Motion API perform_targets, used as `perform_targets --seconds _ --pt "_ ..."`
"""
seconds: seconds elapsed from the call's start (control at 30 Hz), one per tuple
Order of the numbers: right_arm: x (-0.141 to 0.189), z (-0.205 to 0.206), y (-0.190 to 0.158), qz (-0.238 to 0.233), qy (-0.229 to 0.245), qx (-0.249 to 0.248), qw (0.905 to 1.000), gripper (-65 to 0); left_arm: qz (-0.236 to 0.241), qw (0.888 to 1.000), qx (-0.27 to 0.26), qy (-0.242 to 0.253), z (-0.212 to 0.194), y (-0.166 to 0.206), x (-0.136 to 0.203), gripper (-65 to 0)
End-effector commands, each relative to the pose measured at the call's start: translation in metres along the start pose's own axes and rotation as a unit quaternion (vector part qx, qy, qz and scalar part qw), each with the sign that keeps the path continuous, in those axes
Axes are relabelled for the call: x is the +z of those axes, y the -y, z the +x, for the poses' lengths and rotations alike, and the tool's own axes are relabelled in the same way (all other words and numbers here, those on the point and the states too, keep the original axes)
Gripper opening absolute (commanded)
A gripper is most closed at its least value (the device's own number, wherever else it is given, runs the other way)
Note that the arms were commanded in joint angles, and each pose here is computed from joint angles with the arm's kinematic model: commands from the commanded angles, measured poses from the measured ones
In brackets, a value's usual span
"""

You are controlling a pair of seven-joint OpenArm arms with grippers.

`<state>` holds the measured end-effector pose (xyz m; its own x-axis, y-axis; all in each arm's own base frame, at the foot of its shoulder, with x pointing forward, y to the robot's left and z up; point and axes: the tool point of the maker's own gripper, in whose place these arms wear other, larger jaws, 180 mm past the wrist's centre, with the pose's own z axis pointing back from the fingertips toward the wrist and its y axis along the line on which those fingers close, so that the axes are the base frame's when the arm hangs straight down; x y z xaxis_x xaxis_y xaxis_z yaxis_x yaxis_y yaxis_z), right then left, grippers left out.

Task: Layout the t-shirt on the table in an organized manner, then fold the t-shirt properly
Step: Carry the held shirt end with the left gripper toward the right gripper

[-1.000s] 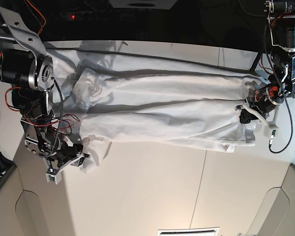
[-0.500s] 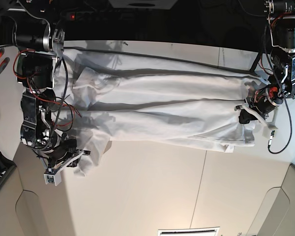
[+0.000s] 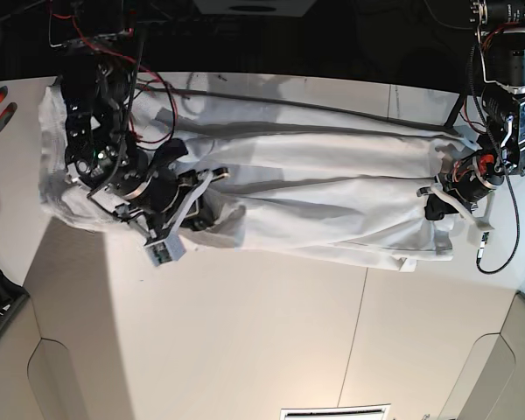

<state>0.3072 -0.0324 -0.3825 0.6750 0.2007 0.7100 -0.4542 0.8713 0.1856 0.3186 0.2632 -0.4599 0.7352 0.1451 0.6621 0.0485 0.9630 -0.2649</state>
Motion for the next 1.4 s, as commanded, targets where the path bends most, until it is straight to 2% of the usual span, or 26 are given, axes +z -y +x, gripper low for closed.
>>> perform_targets --seconds 0.0,0.1,0.3,0.37,0.4,0.43,0.5,0.57,0.6,0.67,0.77,0.83,0.9,0.93,0.97,1.13,1.27,1.37 --pt "0.004 0.013 -0.011 0.013 0.02 0.01 0.9997 -65.0 -0.002 1.0 -0.011 0.002 0.008 -0.001 0.002 -65.0" --pt "0.006 -0.009 -0.03 0.032 -0.017 0.019 0.9992 -65.0 -0.003 1.0 -0.011 0.003 0.009 -0.001 0.002 -65.0" --pt "0.008 -0.038 -0.035 0.038 -0.084 0.018 0.9956 -65.0 -0.003 1.0 -0.011 0.003 0.009 -0.001 0.002 -65.0" --pt "0.01 -0.041 -0.04 0.053 -0.093 0.014 0.9942 -49.5 -0.004 1.0 -0.008 0.005 0.01 -0.001 0.002 -65.0" --pt "0.01 -0.04 -0.046 0.069 -0.091 0.016 0.9933 -43.8 -0.01 1.0 -0.006 0.009 0.012 0.001 0.002 -65.0" --pt "0.011 -0.037 -0.052 0.087 -0.083 0.017 0.9926 -42.5 -0.023 1.0 -0.006 0.016 0.016 0.006 0.003 -65.0" --pt "0.016 -0.024 -0.063 0.111 -0.059 0.013 0.992 -42.7 -0.067 0.997 -0.012 0.034 0.027 0.021 0.008 -65.0" --pt "0.026 -0.005 -0.067 0.114 -0.028 0.025 0.9927 -42.7 -0.099 0.993 -0.003 0.058 0.046 0.033 0.017 -65.0" --pt "0.032 0.007 -0.069 0.113 -0.008 0.034 0.993 -42.7 -0.108 0.992 0.004 0.07 0.056 0.036 0.022 -61.6" --pt "0.046 0.031 -0.07 0.101 0.032 0.057 0.9928 -42.7 -0.125 0.987 0.012 0.097 0.078 0.043 0.035 -53.9" --pt "0.062 0.058 -0.063 0.061 0.081 0.087 0.991 -43.5 -0.153 0.979 0.011 0.136 0.11 0.056 0.057 -52.3" --pt "0.062 0.061 -0.047 0.021 0.088 0.084 0.9924 -49.7 -0.181 0.971 0.007 0.153 0.124 0.071 0.069 -52.3" --pt "0.059 0.055 -0.025 -0.032 0.072 0.067 0.9946 -59.1 -0.21 0.966 0.001 0.153 0.13 0.089 0.077 -52.4" --pt "0.057 0.051 -0.014 -0.058 0.061 0.06 0.9946 -63.7 -0.224 0.963 0.001 0.152 0.131 0.098 0.079 -52.5" --pt "0.055 0.046 -0.003 -0.081 0.051 0.055 0.9939 -65.0 -0.24 0.959 0.003 0.15 0.13 0.107 0.081 -52.8" --pt "0.054 0.028 0.045 -0.167 0.029 0.02 0.9852 -65.0 -0.322 0.938 0.031 0.125 0.114 0.159 0.075 -64.5" --pt "0.051 0.018 0.073 -0.196 0.025 -0.008 0.9803 -65.0 -0.376 0.924 0.013 0.074 0.086 0.215 0.059 -65.0" --pt "0.042 0.013 0.088 -0.202 0.01 -0.022 0.9791 -65.0 -0.409 0.912 -0.022 0.033 0.065 0.258 0.05 -65.0"
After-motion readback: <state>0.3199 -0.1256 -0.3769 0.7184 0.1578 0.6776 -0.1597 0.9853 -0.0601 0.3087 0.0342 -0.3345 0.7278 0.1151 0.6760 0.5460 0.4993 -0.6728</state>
